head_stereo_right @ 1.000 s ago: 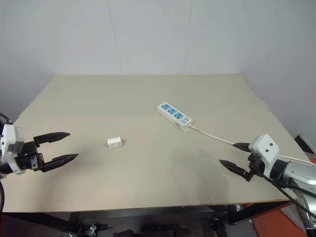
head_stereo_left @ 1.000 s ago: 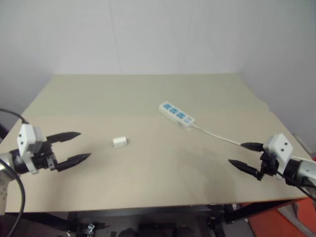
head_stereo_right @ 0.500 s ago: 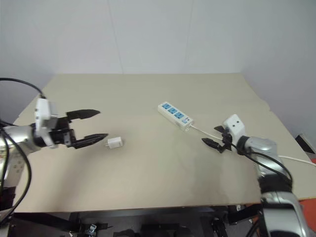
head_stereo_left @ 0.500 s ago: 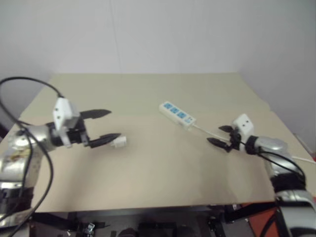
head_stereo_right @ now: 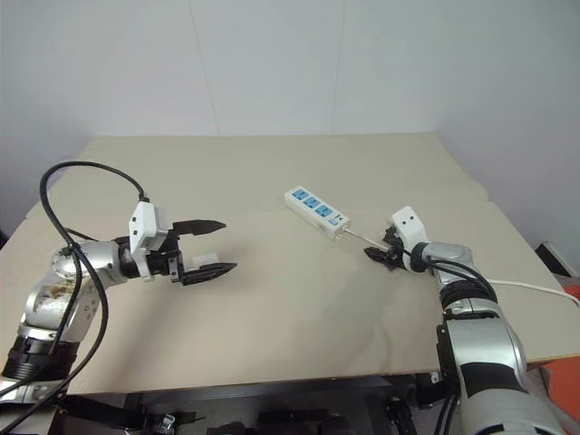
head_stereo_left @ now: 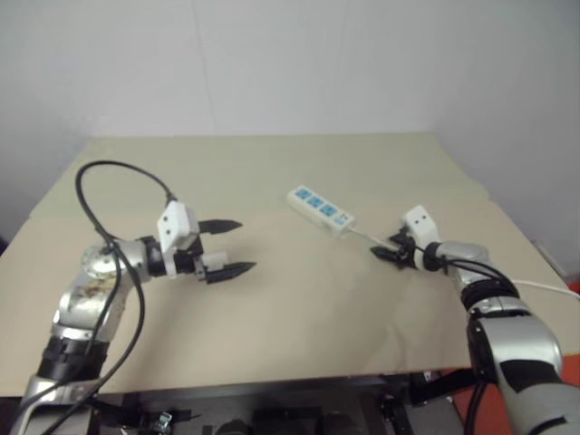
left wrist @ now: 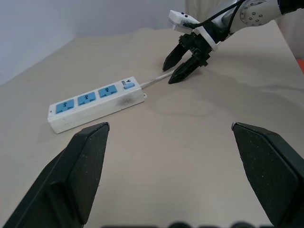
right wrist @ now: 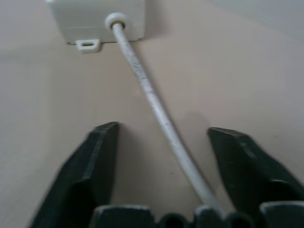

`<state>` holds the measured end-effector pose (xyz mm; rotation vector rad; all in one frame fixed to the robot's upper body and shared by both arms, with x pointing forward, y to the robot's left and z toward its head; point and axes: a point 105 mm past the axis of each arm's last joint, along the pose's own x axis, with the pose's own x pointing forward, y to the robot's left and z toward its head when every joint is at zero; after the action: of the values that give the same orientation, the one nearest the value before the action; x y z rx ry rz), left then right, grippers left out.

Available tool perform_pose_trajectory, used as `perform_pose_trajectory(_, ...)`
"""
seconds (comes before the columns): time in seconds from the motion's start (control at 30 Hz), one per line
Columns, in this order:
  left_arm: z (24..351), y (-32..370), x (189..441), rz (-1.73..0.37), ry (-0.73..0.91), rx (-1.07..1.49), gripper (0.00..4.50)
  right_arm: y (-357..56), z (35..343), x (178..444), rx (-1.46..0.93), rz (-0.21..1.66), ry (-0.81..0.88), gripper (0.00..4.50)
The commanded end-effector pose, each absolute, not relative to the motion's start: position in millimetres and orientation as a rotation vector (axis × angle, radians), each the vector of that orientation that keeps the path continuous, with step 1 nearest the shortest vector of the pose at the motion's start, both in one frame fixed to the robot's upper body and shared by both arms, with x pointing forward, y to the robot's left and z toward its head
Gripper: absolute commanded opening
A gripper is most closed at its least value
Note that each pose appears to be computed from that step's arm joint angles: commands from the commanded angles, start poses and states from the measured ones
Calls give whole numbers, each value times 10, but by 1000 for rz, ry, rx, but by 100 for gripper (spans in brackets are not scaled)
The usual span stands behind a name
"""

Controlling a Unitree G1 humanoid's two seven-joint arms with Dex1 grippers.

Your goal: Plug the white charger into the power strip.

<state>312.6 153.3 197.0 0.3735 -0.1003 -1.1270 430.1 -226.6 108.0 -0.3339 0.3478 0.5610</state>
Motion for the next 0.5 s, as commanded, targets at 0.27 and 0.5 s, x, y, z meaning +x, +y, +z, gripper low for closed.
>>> perform_pose_trajectory(0.27,2033,1561,3097,-1115,-169,451,450,-2139,1073,4257,-384,671,355,3)
perform_pose_trajectory(0.5,2126,1767,3158,-1063,-161,507,450,-1923,1096,4013,-441,922,263,3)
